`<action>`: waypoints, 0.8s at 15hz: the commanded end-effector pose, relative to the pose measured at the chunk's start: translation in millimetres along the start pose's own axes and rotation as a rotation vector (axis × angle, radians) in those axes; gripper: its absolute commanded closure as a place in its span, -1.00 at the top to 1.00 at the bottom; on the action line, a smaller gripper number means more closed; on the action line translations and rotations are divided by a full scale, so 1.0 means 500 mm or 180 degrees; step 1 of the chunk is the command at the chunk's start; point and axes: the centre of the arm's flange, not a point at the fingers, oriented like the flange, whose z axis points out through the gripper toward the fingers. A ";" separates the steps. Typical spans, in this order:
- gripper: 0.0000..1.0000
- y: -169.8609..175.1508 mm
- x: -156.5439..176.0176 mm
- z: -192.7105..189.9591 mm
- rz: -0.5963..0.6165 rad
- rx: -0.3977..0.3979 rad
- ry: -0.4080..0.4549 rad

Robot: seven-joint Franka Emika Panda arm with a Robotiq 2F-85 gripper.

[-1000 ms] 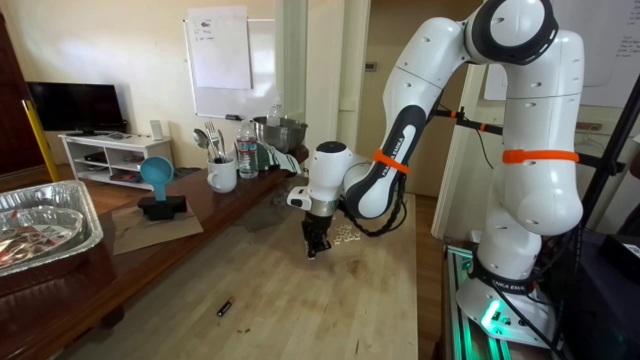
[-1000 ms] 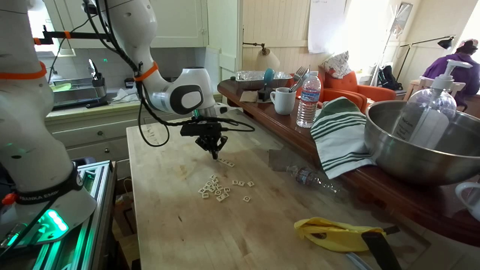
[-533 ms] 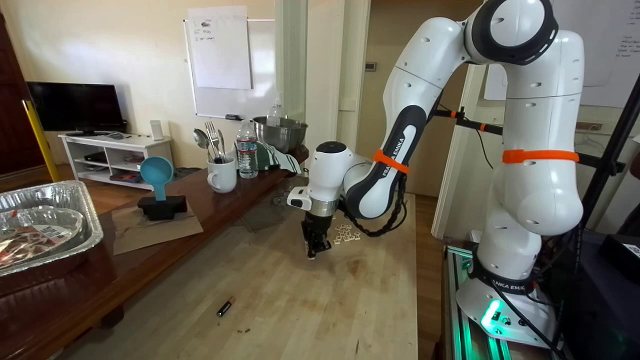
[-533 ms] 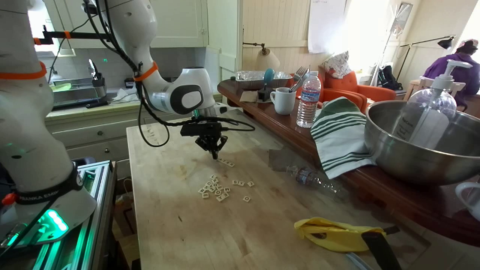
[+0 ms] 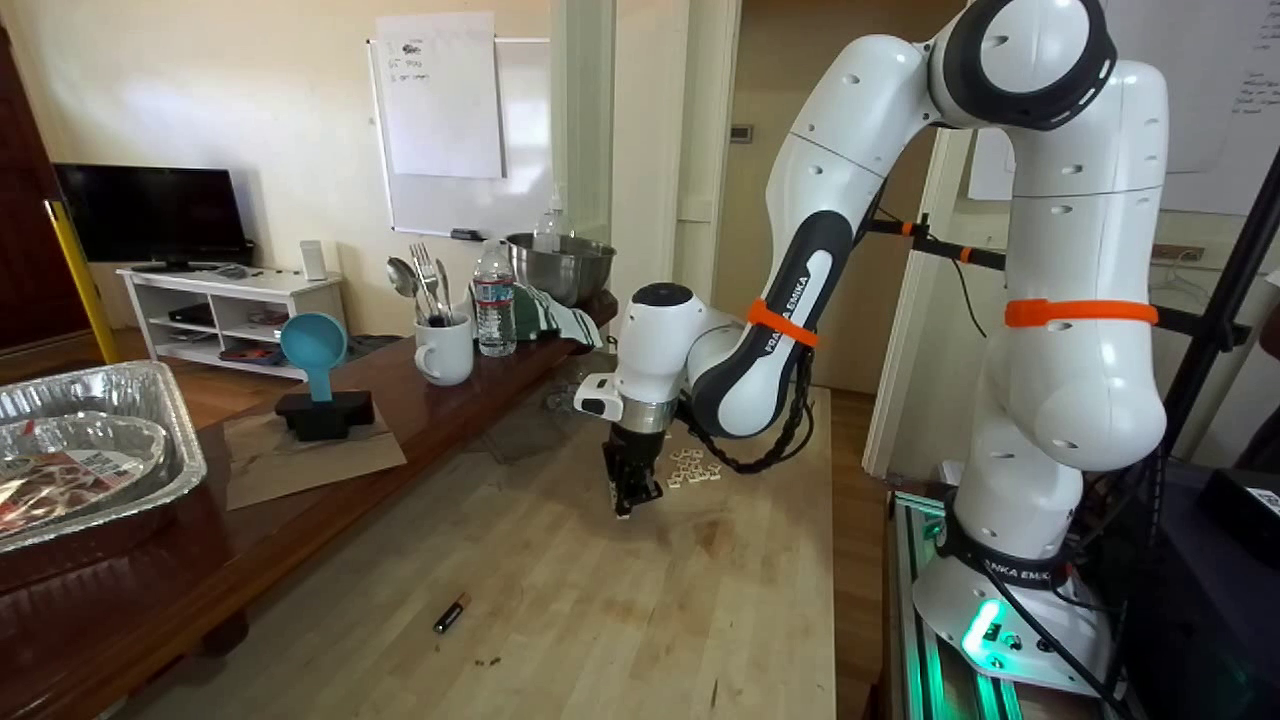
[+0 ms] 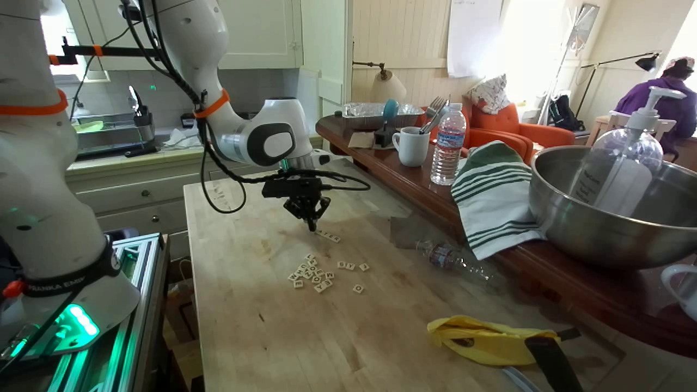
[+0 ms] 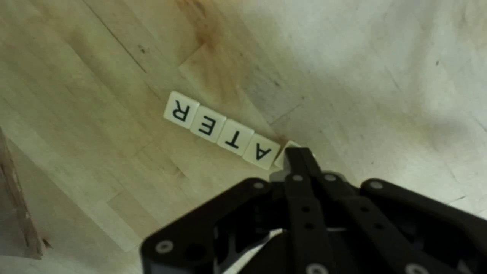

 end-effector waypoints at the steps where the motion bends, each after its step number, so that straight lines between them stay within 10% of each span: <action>1: -1.00 0.003 0.003 0.064 0.0019 0.0071 -0.0038; 12: -1.00 0.012 0.006 0.063 0.0150 0.0039 0.0009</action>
